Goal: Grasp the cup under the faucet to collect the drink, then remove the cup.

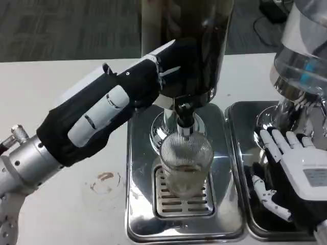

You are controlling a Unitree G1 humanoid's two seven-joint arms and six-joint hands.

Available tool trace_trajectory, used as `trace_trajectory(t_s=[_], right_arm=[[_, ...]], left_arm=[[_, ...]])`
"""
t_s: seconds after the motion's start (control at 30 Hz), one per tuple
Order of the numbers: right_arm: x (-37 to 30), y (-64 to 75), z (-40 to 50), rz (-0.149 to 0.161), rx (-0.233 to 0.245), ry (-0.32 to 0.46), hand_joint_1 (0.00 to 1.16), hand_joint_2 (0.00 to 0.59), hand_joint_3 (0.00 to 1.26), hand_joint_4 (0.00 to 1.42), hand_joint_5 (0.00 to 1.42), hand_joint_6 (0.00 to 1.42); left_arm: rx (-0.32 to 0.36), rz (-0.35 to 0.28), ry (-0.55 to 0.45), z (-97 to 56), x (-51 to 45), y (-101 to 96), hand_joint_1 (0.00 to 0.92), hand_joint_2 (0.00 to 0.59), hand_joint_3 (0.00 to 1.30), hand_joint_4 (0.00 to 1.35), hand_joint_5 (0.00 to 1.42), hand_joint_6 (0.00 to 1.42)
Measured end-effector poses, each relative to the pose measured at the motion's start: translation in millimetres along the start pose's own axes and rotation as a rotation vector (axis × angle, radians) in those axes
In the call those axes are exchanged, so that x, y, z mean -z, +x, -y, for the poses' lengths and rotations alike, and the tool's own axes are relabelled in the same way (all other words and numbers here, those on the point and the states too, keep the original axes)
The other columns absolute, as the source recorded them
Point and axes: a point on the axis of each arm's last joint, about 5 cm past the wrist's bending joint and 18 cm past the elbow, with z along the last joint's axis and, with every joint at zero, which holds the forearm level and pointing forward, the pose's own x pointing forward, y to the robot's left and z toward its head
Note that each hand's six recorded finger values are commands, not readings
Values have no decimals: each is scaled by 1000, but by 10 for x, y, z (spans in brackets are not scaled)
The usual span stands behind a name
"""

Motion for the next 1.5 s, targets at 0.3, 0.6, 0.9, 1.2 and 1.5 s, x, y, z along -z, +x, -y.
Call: trace_trajectory(t_s=[0.3,0.6,0.9,1.2,1.5], right_arm=[[-26,16,-25,-6,-5,15,90,535,0,0,0,0],[-48,34,-36,-3,-8,19,87,531,0,0,0,0],[-39,23,-43,-26,-1,27,86,529,0,0,0,0],[-88,-49,81,-102,93,285,244,440,5,12,0,42],[-24,-10,182,-53,16,726,363,321,0,2,0,133]], left_arm=[[157,-6,-5,-57,40,162,0,237,69,0,61,0],[238,-21,16,-68,9,195,0,235,73,0,57,0],[281,-32,65,-48,-19,233,0,237,74,0,47,0],[322,-45,167,-89,-118,268,0,240,74,0,45,0],[336,-53,192,-101,-167,264,0,240,82,0,45,0]])
